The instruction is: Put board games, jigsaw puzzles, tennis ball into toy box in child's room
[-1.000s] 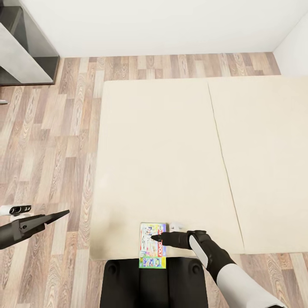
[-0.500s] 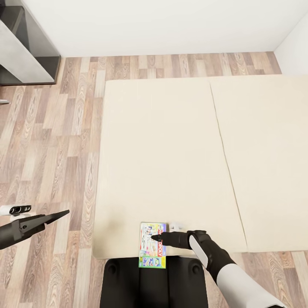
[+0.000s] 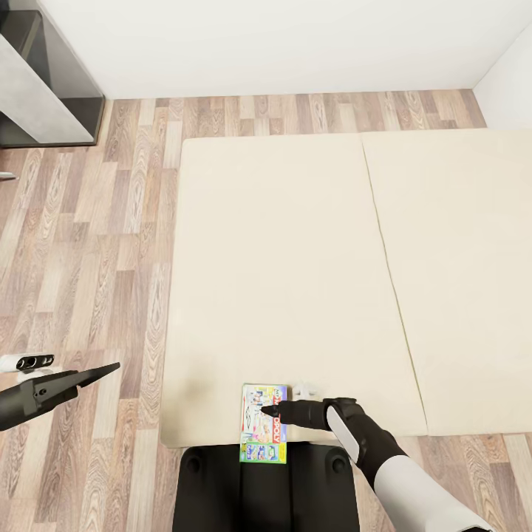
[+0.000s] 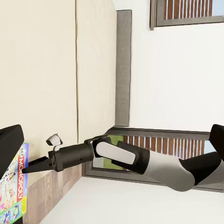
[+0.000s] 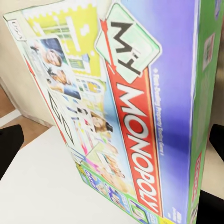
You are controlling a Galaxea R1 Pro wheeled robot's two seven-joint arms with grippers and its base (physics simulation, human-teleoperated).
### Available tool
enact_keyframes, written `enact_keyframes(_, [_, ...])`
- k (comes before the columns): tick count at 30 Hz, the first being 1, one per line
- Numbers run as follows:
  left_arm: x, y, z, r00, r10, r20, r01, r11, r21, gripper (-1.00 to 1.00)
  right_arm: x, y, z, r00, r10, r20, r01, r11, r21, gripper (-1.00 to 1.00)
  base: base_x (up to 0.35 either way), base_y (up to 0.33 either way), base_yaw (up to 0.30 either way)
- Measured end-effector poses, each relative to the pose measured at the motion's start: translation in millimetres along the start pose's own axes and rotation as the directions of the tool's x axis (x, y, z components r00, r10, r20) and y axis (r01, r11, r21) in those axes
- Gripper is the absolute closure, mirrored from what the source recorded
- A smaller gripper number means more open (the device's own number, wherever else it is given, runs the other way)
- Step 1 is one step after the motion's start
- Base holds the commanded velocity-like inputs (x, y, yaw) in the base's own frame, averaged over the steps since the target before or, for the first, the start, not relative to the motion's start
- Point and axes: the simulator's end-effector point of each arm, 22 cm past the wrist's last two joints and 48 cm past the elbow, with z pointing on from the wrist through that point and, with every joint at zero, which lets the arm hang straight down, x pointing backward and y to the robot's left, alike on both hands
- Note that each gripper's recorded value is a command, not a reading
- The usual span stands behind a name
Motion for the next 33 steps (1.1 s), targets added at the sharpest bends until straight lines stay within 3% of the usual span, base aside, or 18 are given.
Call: enact_keyframes(33, [0.2,0.5,0.0,1.0,-0.001,-0.001,0.001,1.0,-0.001,-1.0,0.5,-0.2,0.1,1.0,0.005,-0.002,-0.005,1.0,-0.001,-1.0,0.0,0.0,0.02])
